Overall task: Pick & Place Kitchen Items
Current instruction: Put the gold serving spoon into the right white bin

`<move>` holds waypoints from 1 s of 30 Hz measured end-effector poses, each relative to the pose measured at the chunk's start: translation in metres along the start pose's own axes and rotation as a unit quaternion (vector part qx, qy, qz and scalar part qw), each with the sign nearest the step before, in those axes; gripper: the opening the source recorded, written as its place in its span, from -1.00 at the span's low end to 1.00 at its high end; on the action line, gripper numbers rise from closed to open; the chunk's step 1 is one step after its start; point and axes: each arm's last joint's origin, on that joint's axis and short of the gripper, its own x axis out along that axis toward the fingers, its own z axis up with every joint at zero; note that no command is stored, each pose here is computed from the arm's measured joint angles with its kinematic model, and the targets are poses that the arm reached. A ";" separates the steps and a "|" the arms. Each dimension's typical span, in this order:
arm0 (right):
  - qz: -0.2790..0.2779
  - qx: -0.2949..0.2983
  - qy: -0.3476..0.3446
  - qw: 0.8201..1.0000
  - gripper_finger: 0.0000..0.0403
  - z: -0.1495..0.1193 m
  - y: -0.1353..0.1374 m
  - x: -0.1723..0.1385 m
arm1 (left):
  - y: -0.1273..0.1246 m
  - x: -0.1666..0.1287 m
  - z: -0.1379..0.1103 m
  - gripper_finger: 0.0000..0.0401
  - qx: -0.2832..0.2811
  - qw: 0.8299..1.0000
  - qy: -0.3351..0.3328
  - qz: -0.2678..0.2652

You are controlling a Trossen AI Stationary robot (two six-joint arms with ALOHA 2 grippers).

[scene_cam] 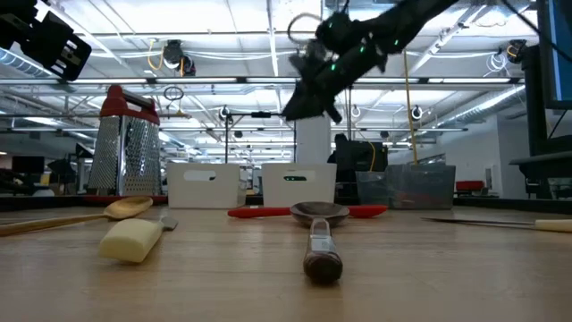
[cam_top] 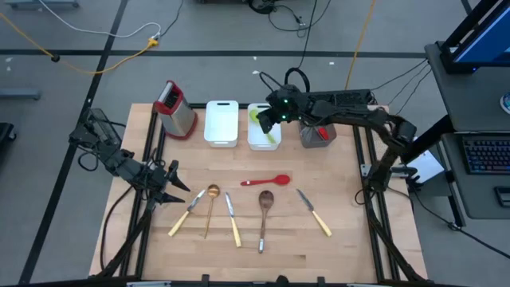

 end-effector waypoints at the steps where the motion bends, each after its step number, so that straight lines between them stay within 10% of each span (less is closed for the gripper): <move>1: 0.006 -0.017 -0.001 1.000 -0.67 0.002 0.007 -0.008 | 0.000 0.000 0.000 -0.05 0.000 1.000 0.000 0.000; 16: 0.113 -0.179 0.055 0.976 -0.99 -0.023 0.105 -0.104 | 0.000 0.000 0.001 -0.05 -0.010 1.000 -0.007 -0.001; 30: 0.191 -0.137 -0.056 0.970 -1.00 -0.095 0.087 -0.166 | -0.005 -0.003 0.025 -0.05 -0.036 0.991 -0.129 -0.030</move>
